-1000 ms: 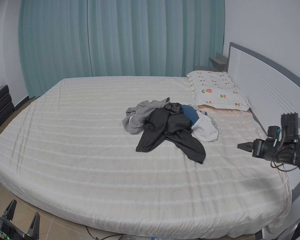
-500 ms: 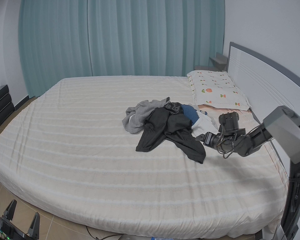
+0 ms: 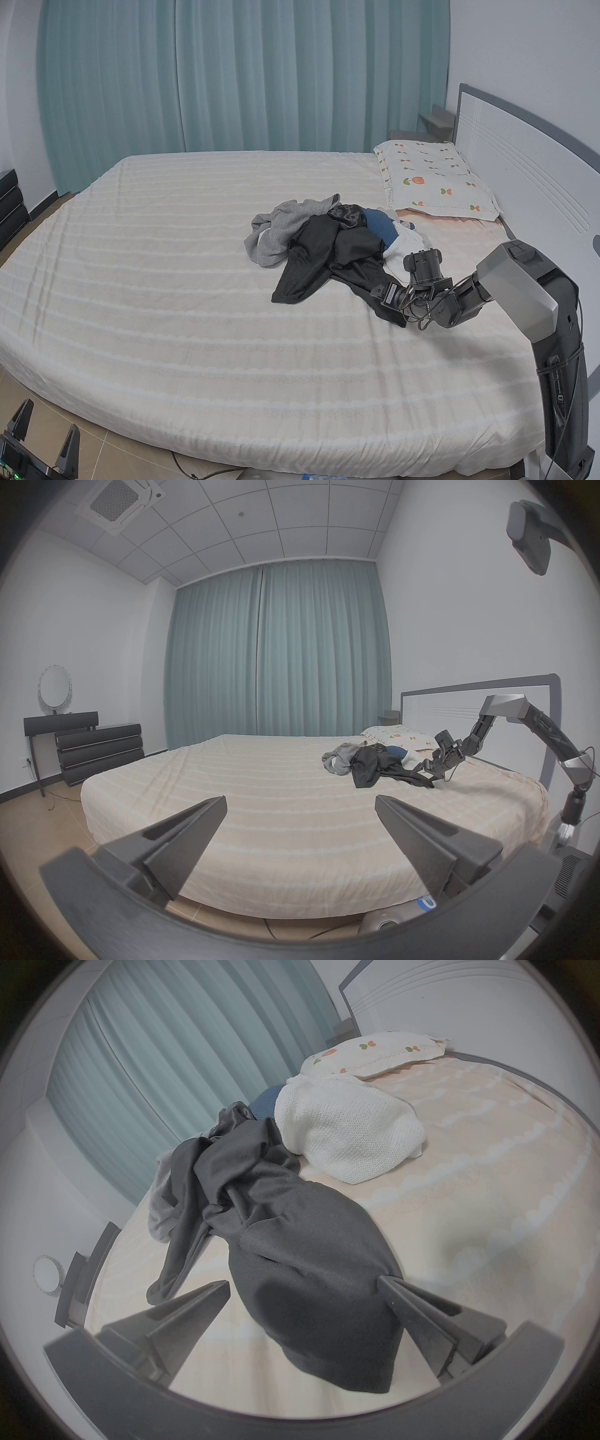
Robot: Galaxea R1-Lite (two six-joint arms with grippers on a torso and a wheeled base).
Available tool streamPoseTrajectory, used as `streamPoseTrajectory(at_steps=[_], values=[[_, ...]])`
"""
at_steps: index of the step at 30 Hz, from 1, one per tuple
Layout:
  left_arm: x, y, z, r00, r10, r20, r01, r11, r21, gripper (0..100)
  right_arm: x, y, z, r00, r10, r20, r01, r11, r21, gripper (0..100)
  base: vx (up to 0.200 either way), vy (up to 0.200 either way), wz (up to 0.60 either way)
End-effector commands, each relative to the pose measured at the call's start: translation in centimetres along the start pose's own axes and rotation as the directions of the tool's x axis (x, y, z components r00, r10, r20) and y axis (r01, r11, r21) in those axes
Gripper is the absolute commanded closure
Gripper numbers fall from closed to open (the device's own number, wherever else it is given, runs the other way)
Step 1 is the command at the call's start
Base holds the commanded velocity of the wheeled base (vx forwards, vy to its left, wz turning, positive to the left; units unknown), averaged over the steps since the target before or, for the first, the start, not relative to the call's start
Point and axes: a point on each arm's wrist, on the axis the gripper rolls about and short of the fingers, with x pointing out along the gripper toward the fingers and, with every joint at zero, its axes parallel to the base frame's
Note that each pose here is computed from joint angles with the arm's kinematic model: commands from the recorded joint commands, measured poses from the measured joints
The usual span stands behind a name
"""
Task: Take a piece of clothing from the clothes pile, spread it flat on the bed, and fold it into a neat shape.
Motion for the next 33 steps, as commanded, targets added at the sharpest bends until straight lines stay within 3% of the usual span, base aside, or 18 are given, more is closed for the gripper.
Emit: streamPoseTrajectory(at_steps=[1, 6, 16, 28, 29, 33], values=[[0.0, 0.0, -0.4, 1.000, 0.000, 0.003, 0.000, 1.000, 0.000, 0, 0.4, 0.1, 0.3, 1.000, -0.006, 0.022, 0.006, 1.000, 0.000, 0, 0.000, 0.000, 0.00], [0.0, 0.0, -0.4, 1.000, 0.000, 0.003, 0.000, 1.000, 0.000, 0, 0.2, -0.1, 1.2, 0.997, -0.042, 0.067, 0.042, 0.999, -0.001, 0, 0.000, 0.000, 0.00], [0.0, 0.0, -0.4, 1.000, 0.000, 0.003, 0.000, 1.000, 0.000, 0, 1.3, -1.7, 0.2, 0.996, -0.084, 0.034, 0.084, 0.996, 0.002, 0, 0.000, 0.000, 0.00], [0.0, 0.0, -0.4, 1.000, 0.000, 0.003, 0.000, 1.000, 0.000, 0, 4.0, -1.3, -0.8, 0.998, -0.055, 0.041, 0.054, 0.998, 0.012, 0, 0.000, 0.000, 0.00], [0.0, 0.0, -0.4, 1.000, 0.000, 0.003, 0.000, 1.000, 0.000, 0, 4.0, -1.3, -0.8, 0.998, -0.055, 0.041, 0.054, 0.998, 0.012, 100, 0.000, 0.000, 0.00], [0.0, 0.0, -0.4, 1.000, 0.000, 0.003, 0.000, 1.000, 0.000, 0, 3.8, -1.2, -0.4, 0.998, -0.043, 0.047, 0.040, 0.997, 0.065, 100, 0.000, 0.000, 0.00]])
